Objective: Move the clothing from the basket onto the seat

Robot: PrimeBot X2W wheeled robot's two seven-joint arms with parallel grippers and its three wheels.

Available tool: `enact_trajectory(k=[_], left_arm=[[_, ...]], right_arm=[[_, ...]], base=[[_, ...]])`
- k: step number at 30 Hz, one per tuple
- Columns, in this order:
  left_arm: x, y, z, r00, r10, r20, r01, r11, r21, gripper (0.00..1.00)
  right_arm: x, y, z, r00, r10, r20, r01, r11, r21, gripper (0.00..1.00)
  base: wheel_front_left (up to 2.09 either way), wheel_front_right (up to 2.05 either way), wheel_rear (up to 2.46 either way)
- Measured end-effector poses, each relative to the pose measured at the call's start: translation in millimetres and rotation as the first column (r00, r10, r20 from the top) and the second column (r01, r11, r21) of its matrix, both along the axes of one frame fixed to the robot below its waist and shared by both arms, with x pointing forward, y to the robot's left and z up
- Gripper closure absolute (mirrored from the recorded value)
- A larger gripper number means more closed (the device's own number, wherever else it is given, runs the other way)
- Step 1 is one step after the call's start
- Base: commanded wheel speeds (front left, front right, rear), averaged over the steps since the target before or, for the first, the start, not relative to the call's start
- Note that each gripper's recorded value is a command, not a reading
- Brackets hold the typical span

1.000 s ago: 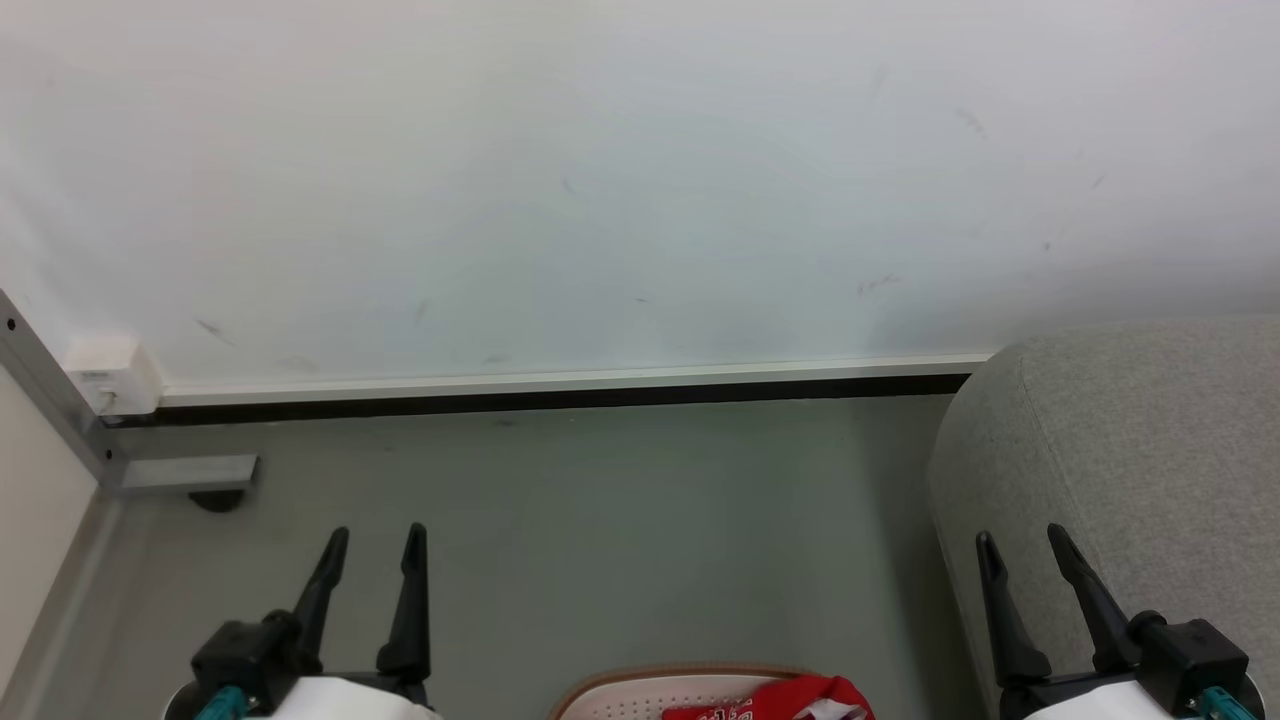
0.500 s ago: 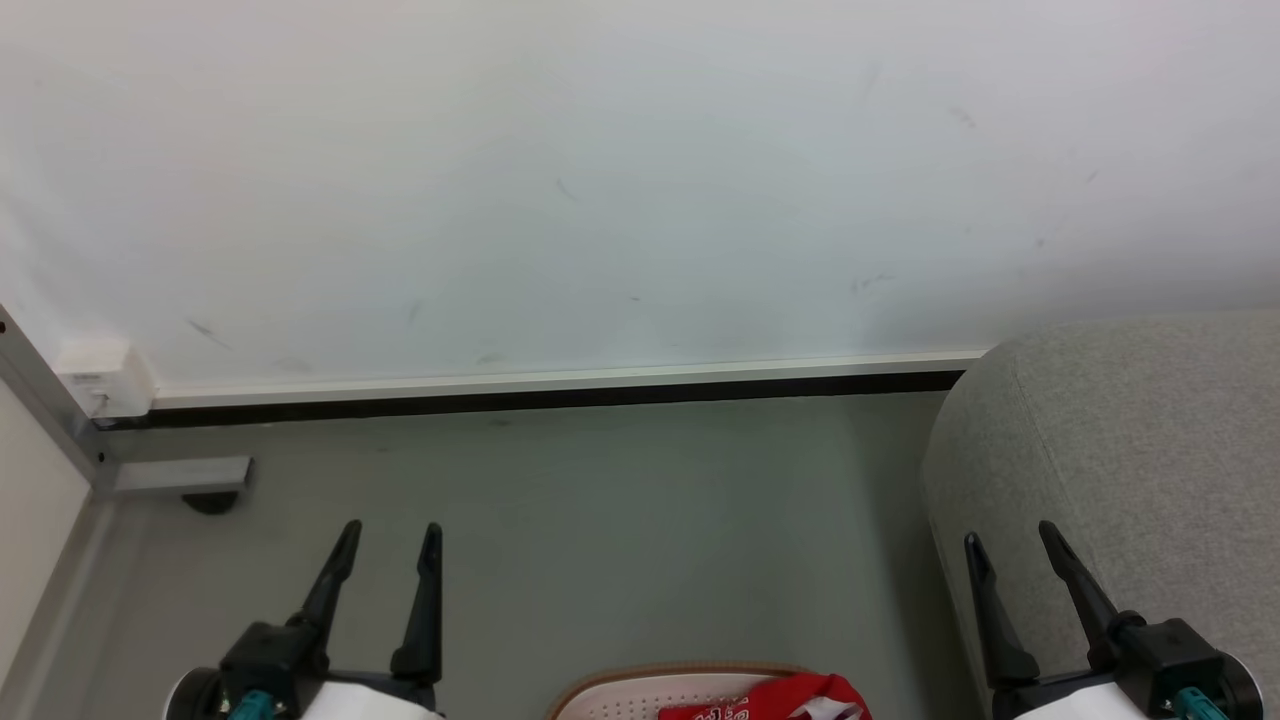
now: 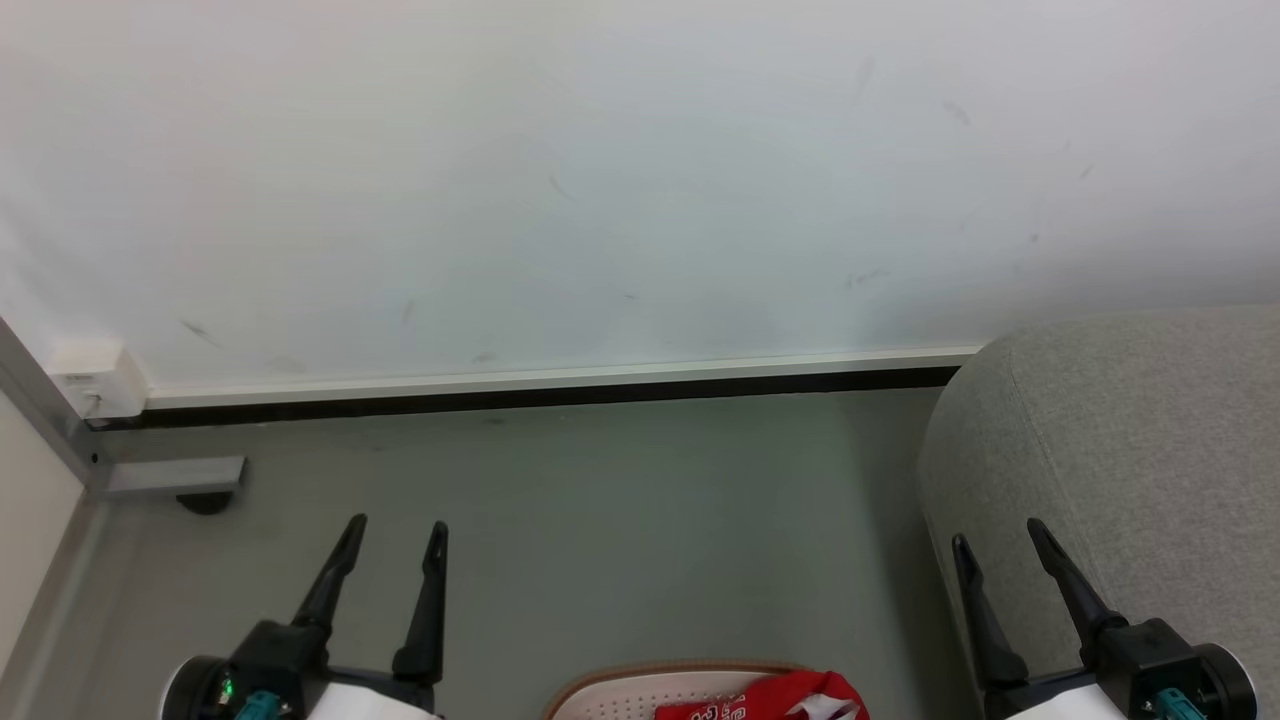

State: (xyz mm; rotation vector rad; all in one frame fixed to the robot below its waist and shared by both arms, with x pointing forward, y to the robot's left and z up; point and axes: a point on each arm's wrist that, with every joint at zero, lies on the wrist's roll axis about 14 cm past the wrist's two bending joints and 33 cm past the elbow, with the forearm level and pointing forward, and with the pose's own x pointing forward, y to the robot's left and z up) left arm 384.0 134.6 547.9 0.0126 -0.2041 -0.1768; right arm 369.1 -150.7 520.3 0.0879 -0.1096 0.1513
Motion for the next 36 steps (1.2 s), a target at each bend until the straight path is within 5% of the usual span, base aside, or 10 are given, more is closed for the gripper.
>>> enact_trajectory(k=[23,36], left_arm=[[16.6,-32.5,-25.7,0.991,-0.104,-0.085,0.101,0.994,-0.040,0.00],[37.3,-90.2,-96.5,0.917,-0.278,-0.287,0.287,0.958,-0.010,0.00]], right_arm=[[-2.6,-20.4,-11.1,0.997,-0.062,-0.035,0.063,0.998,0.016,0.00],[-0.5,-48.9,-26.6,0.985,-0.149,-0.086,0.153,0.987,0.040,0.00]], base=[[0.00,0.00,0.00],[0.00,0.00,0.00]])
